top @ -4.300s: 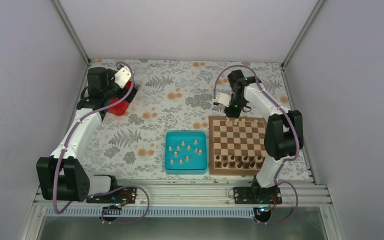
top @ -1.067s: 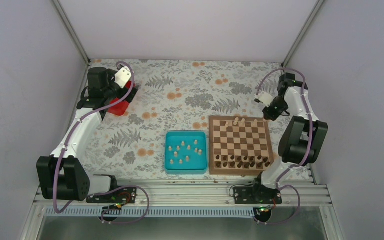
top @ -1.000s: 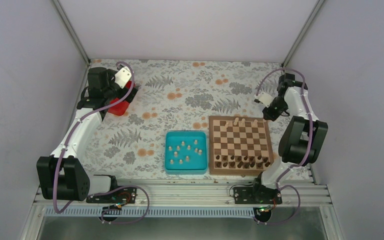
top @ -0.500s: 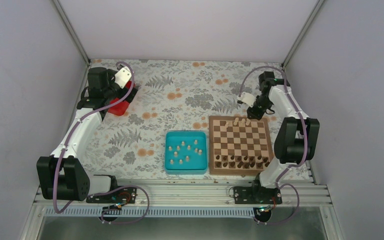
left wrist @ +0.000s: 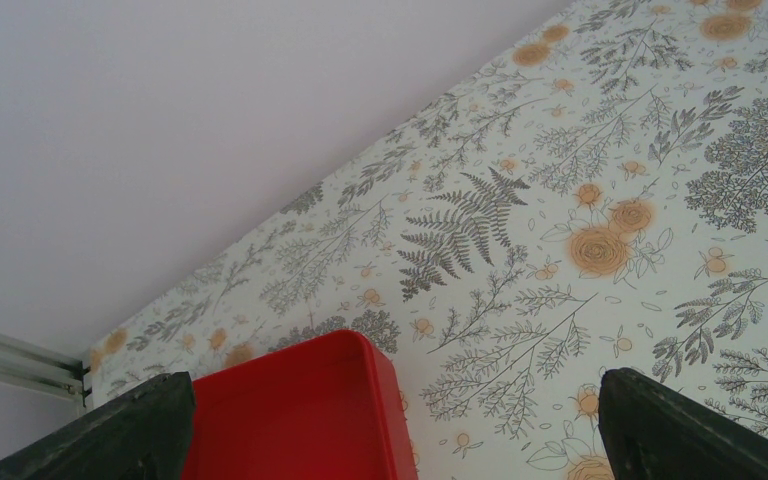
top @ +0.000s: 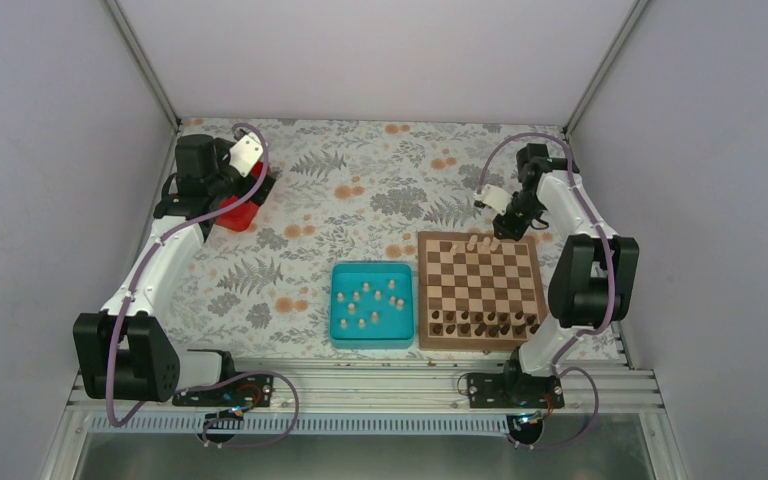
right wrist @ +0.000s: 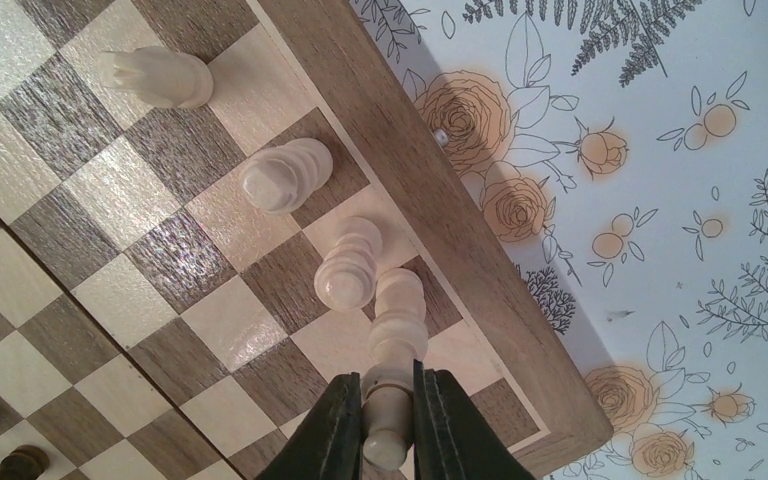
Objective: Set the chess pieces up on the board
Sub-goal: Adjust the chess piece on the chessboard.
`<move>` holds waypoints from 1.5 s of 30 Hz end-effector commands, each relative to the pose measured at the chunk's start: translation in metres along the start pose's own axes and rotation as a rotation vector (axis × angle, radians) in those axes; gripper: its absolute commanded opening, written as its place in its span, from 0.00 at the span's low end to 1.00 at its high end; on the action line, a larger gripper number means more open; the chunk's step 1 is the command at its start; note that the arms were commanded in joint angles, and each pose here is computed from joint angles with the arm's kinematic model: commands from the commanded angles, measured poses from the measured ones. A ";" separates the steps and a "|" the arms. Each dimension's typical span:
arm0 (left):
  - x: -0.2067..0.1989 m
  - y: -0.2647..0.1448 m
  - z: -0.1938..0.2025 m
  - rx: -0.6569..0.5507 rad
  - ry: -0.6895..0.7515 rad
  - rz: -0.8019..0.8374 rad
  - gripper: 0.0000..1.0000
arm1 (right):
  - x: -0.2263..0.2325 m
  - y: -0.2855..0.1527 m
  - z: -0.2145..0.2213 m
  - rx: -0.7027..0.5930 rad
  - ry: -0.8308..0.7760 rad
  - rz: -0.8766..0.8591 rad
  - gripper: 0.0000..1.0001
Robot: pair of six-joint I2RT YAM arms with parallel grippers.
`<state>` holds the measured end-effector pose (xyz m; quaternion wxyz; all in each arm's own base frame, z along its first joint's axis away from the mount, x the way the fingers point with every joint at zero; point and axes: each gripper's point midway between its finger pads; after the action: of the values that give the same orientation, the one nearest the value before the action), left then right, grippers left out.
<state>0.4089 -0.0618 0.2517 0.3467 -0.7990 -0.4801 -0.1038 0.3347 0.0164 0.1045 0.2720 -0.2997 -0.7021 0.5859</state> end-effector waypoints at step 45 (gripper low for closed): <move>0.007 -0.006 -0.007 -0.026 0.009 -0.028 1.00 | -0.008 0.000 -0.028 -0.012 -0.010 0.020 0.09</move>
<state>0.4088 -0.0614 0.2521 0.3469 -0.7984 -0.4809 -0.1042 0.3482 0.0170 0.1084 0.2649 -0.3054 -0.6914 0.5988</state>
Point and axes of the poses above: each gripper's point midway between its finger pads, its own y axis out along the fingers, its own x axis along the line the jaws close on, z = x × y, and after that the axes turned 13 degrees about y, right-handed
